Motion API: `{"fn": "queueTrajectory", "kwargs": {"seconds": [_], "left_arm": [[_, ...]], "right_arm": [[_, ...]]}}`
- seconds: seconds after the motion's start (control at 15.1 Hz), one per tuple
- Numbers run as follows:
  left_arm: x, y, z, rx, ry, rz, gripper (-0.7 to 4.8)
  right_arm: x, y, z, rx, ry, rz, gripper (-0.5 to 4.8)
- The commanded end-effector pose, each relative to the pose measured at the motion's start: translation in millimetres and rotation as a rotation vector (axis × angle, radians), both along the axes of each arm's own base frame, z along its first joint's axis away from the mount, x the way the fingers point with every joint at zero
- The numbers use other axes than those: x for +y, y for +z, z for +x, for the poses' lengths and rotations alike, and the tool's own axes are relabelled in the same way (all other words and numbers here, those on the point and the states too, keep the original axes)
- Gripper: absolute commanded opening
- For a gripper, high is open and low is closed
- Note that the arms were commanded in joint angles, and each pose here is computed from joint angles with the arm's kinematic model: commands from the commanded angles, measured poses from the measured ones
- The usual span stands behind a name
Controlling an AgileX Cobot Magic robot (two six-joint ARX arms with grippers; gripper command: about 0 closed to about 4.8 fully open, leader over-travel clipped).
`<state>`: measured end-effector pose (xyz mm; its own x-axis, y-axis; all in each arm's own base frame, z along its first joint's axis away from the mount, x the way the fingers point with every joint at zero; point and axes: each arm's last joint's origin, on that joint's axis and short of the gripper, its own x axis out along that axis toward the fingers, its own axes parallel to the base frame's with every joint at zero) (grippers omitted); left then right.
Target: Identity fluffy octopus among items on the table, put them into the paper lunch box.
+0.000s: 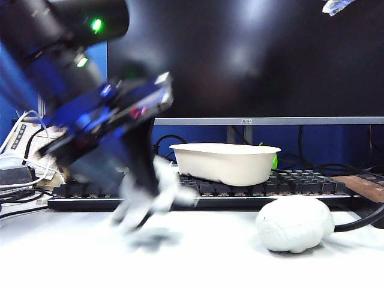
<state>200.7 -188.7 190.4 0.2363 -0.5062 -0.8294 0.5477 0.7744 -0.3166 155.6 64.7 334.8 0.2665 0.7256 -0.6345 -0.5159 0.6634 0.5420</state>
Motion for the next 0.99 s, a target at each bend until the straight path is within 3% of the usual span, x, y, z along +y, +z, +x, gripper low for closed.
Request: {"fn": "queueTrajectory", "kwargs": {"seconds": [0.07, 0.46, 0.66, 0.86, 0.99], "left_arm": [[-8.1, 19.0, 8.2, -0.061, -0.005, -0.059, 1.74], [-20.5, 43.9, 22.5, -0.237, -0.012, -0.201, 1.74], [-24.3, 54.4, 27.4, -0.329, -0.029, -0.231, 1.74], [-29.1, 74.5, 35.3, -0.446, -0.038, -0.214, 1.74], [-36.8, 81.8, 45.0, -0.475, -0.031, -0.212, 1.74]], "right_arm": [[0.1, 2.2, -0.2, -0.019, 0.005, 0.005, 0.54], [0.1, 2.2, -0.2, -0.029, 0.013, 0.001, 0.54], [0.1, 2.2, -0.2, -0.030, 0.013, 0.001, 0.54], [0.1, 2.2, -0.1, -0.030, 0.013, 0.001, 0.54], [0.1, 2.2, -0.2, -0.030, 0.013, 0.001, 0.54]]}}
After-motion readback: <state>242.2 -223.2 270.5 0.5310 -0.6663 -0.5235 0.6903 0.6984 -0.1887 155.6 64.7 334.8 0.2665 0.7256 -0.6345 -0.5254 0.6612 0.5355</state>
